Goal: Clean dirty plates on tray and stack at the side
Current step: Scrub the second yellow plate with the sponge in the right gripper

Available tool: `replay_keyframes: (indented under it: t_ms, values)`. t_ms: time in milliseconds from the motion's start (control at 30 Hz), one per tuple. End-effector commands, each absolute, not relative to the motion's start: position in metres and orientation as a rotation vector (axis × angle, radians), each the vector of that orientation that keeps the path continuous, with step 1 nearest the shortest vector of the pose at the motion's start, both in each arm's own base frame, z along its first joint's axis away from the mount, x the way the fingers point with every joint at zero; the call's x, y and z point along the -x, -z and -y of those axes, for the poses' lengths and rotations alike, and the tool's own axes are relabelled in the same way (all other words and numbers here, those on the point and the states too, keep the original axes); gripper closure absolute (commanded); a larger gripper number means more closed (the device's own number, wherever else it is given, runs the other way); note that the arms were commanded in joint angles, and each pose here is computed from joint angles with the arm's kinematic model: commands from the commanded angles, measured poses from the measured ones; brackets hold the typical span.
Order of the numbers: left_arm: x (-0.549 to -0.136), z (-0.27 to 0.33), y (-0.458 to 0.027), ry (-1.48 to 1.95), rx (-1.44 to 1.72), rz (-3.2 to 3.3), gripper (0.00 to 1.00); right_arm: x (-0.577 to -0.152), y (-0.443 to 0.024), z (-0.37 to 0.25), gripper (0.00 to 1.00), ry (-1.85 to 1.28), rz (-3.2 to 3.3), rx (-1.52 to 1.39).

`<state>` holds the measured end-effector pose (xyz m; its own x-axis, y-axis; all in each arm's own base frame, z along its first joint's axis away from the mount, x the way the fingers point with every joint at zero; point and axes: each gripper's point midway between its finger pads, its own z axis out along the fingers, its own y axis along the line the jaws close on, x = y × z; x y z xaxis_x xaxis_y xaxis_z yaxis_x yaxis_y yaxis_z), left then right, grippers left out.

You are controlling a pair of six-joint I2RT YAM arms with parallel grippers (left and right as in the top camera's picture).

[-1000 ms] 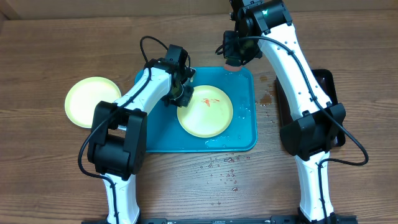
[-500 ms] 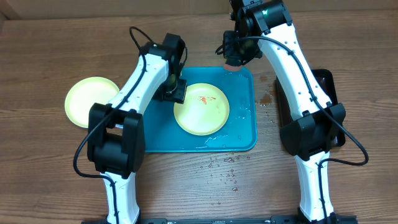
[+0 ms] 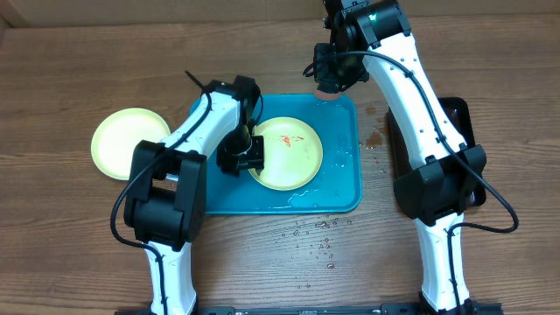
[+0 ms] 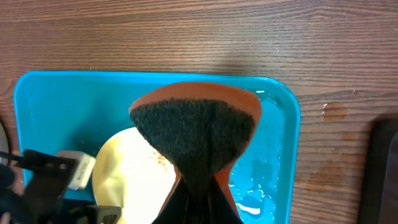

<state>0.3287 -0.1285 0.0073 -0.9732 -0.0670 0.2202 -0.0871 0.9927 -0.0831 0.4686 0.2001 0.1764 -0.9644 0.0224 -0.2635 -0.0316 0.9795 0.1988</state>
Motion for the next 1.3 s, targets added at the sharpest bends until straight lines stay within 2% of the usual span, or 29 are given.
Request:
replay_keyframes:
  t_ms: [0,133,167,200,433,633,1033,1267]
  values:
    - [-0.324,0.139,-0.002,-0.194,-0.164,2.891,0.58,-0.471,-0.197,-0.200,0.96,-0.316,-2.806,0.017]
    - [-0.330,0.139,-0.001,-0.195,-0.157,2.919,0.79,-0.471,-0.196,-0.200,0.96,-0.316,-2.807,0.018]
    - [-0.334,0.137,0.000,-0.192,-0.150,2.937,0.90,-0.470,-0.195,-0.200,0.96,-0.315,-2.810,0.017]
    - [-0.339,0.135,0.001,-0.189,-0.140,2.956,0.96,-0.470,-0.194,-0.200,0.96,-0.315,-2.814,0.018]
    - [-0.378,0.114,0.005,-0.098,0.099,3.128,0.96,-0.453,-0.161,-0.208,0.96,-0.362,-2.922,0.099]
    - [-0.394,0.107,0.005,-0.091,0.066,3.190,0.96,-0.430,-0.117,-0.216,0.96,-0.373,-3.049,0.131]
    - [-0.393,0.114,0.004,-0.171,0.058,3.176,0.96,-0.402,-0.029,-0.244,0.96,-0.387,-3.105,0.230]
    - [-0.388,0.114,0.004,-0.173,0.061,3.154,0.96,-0.401,0.006,-0.239,0.96,-0.367,-3.098,0.059]
